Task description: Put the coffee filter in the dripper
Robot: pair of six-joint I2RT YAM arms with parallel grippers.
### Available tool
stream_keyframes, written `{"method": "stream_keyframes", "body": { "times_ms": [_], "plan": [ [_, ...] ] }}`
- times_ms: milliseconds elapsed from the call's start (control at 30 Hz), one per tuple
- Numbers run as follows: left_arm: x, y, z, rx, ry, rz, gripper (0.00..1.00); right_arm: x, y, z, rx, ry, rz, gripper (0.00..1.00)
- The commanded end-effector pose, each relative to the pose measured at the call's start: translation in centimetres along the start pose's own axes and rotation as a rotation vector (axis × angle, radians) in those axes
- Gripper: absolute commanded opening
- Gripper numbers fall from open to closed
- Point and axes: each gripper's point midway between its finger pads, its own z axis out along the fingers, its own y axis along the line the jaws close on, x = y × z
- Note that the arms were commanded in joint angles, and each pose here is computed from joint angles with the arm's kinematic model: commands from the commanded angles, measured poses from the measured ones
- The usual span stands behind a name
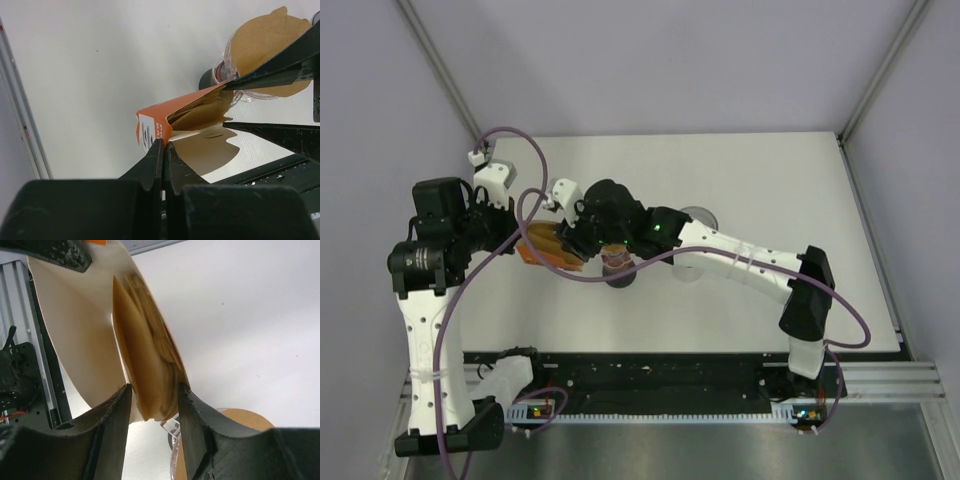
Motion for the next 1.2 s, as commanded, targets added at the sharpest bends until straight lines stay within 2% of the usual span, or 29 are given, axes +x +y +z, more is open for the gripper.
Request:
{"method": "stream_keyframes", "body": {
  "times_ms": [0,100,367,767,1167],
  "plan": [
    [-0.4,-0.2,0.5,0.025,-0.021,0.001,0.00,-4.4,-1.0,-0.9,0.032,-0.114,-0.005,0.42],
    [-0.5,-0.3,0.6,0.030,-0.022,0.000,0.00,-4.9,-0.9,-0.9,0.017,-0.121,-0.010,0.41],
    [-0.6,-0.3,0.6,0.030,-0.023,-0.004,0.00,-2.7,0.0,0.1,-0.027,-0.070,0.018,0.34],
    [-0.4,0.0,1.3,0.028,-0.009,-0.011,0.00,-3.1,0.7,-4.0,-0.039,-0.090,0.018,0.36],
    [-0.5,0.2,1.3,0.020,-0.008,-0.017,0.00,-0.5,3.7,-4.2,-0.113,-0.055,0.032,0.28]
  ]
}}
